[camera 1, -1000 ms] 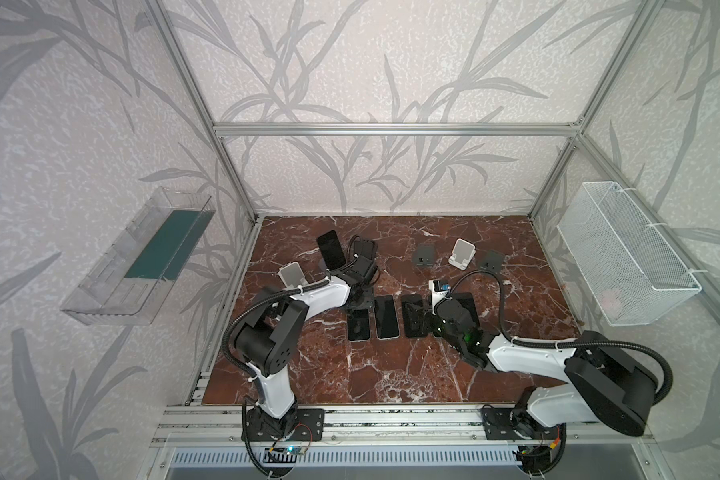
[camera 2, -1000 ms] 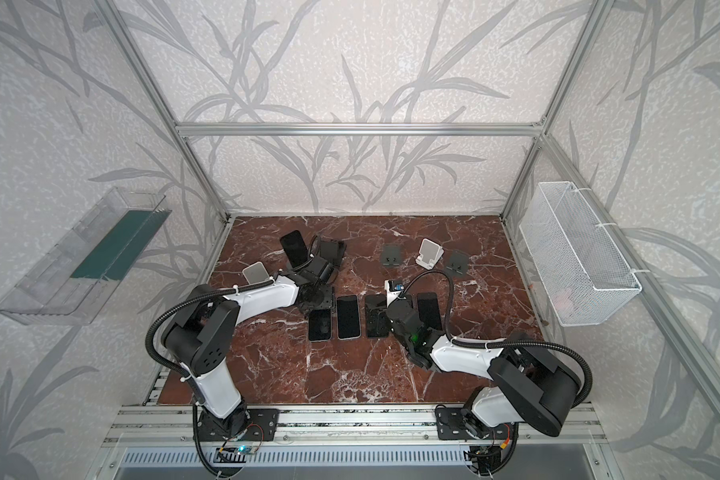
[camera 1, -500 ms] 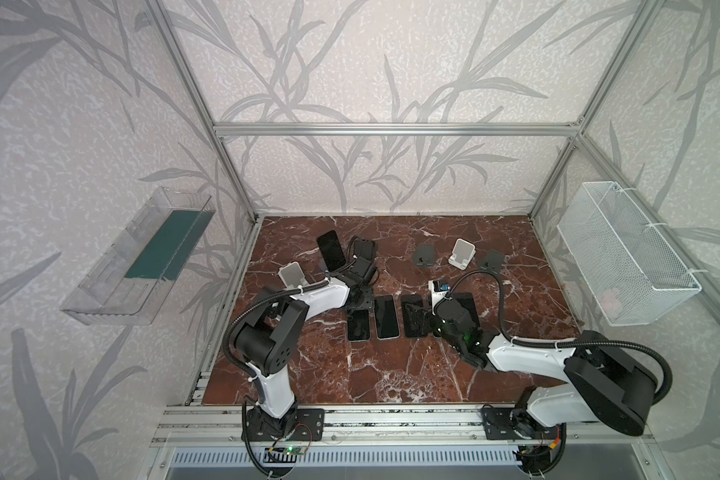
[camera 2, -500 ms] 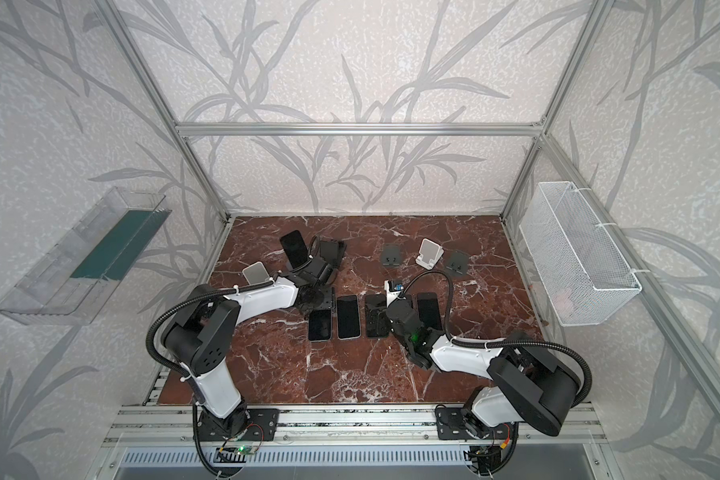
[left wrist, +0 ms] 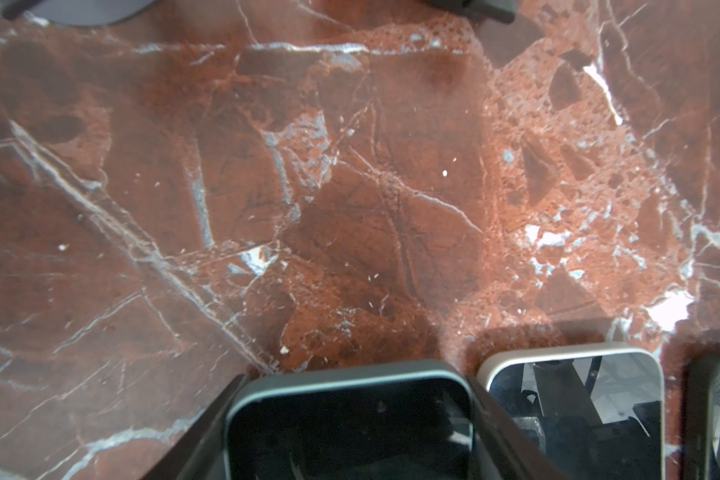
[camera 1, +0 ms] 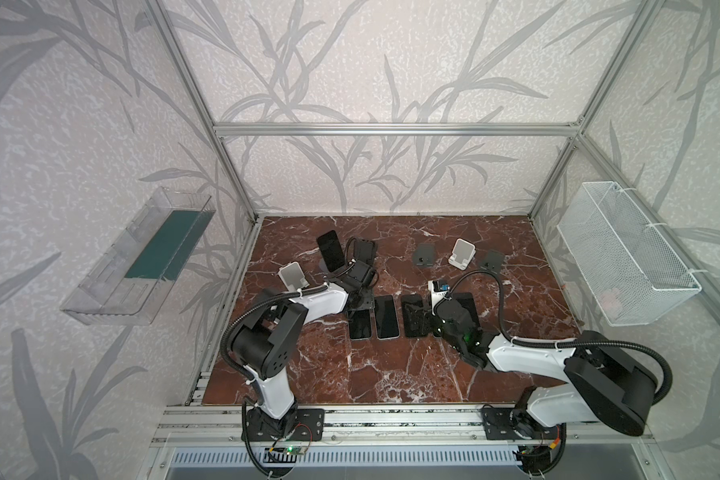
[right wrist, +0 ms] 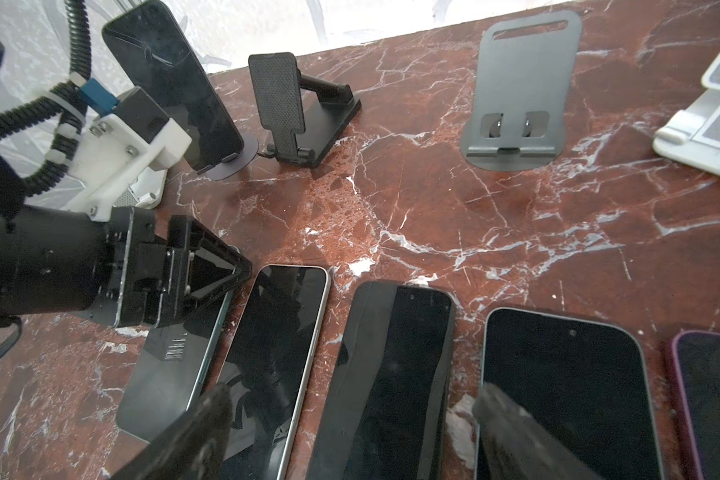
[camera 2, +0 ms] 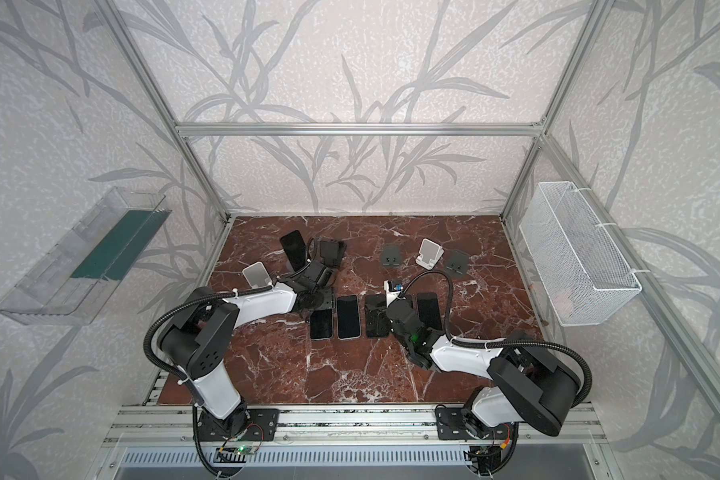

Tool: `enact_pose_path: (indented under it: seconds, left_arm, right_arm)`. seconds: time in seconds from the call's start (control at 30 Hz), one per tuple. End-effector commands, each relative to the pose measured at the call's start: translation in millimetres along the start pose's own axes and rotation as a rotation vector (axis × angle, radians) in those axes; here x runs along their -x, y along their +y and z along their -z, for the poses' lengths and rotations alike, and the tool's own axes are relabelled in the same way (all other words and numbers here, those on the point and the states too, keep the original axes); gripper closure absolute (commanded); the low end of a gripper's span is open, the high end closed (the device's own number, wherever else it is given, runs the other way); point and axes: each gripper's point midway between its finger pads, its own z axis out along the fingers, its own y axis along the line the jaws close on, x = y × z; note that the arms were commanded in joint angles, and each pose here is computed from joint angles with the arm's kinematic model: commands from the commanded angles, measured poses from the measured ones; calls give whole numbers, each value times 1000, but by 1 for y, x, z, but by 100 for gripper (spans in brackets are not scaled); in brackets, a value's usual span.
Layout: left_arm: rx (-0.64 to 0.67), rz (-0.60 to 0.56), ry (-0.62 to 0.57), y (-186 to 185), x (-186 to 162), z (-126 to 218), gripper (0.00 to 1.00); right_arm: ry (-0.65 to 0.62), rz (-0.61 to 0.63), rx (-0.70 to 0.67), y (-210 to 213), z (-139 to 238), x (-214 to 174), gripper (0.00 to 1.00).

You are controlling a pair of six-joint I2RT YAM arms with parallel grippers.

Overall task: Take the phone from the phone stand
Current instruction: 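Set the teal-edged phone flat beside the row and open left gripper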

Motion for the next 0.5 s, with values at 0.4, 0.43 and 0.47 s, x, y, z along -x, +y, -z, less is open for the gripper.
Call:
enact_pose_path:
  seconds: [0.4,0.43,0.47]
  left_arm:
    - [14,18,29,6,-13,-11,34]
    - [11,16,27,6,-12,-11,34]
    - [8,15,29,5,-12,-11,34]
  right_arm:
    - [-29,-19,7,3,0,12,9]
    - [-30,-20,7,3,0,12,9]
    - [-30,-21,8,3,0,12,9]
